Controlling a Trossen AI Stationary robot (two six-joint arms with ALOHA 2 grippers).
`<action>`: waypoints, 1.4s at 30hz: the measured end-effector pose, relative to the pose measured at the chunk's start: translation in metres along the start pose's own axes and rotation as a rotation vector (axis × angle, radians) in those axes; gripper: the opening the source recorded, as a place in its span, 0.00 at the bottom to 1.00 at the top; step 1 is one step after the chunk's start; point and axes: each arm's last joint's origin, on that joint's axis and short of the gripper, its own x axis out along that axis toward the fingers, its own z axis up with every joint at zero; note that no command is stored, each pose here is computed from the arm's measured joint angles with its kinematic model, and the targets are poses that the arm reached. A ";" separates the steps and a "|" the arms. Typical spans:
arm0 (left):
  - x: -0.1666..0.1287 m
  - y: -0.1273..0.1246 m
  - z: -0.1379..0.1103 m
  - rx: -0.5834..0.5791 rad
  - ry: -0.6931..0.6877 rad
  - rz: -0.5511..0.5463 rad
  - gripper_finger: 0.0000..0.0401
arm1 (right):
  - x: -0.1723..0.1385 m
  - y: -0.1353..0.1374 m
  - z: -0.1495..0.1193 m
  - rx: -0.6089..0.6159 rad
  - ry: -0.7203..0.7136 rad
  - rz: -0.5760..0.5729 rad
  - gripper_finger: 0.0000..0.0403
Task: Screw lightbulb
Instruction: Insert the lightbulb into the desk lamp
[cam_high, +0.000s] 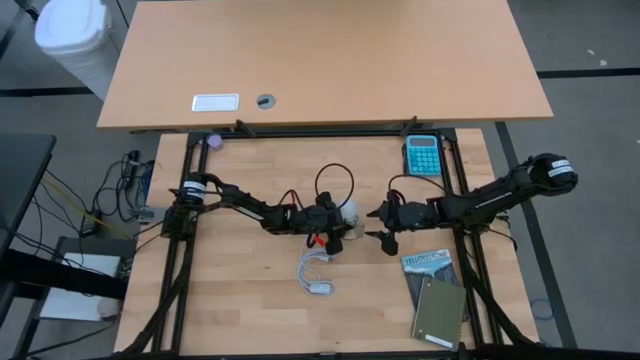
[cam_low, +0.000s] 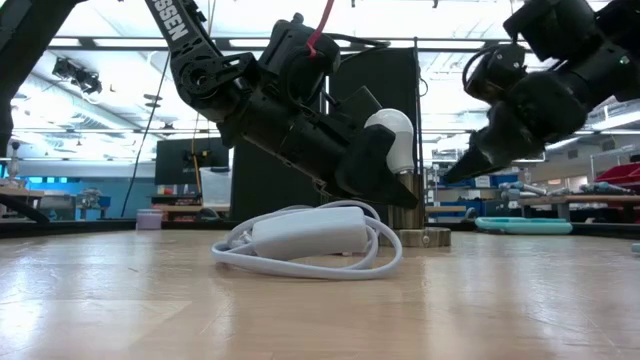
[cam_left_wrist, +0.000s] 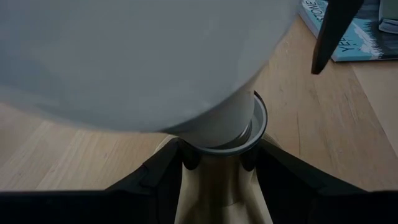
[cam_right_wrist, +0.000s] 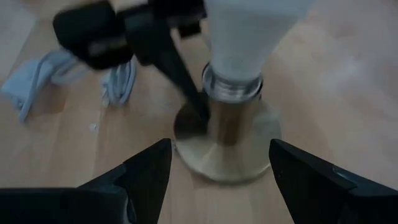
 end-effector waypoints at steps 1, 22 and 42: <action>0.000 0.000 0.000 0.000 0.000 0.000 0.47 | 0.000 0.001 0.002 -0.001 -0.021 -0.012 0.67; 0.000 0.000 0.000 0.001 0.000 0.000 0.47 | 0.037 -0.017 0.005 0.015 -0.236 0.039 0.67; 0.000 0.000 0.000 0.001 0.000 0.001 0.47 | 0.053 -0.024 0.002 0.010 -0.328 0.110 0.44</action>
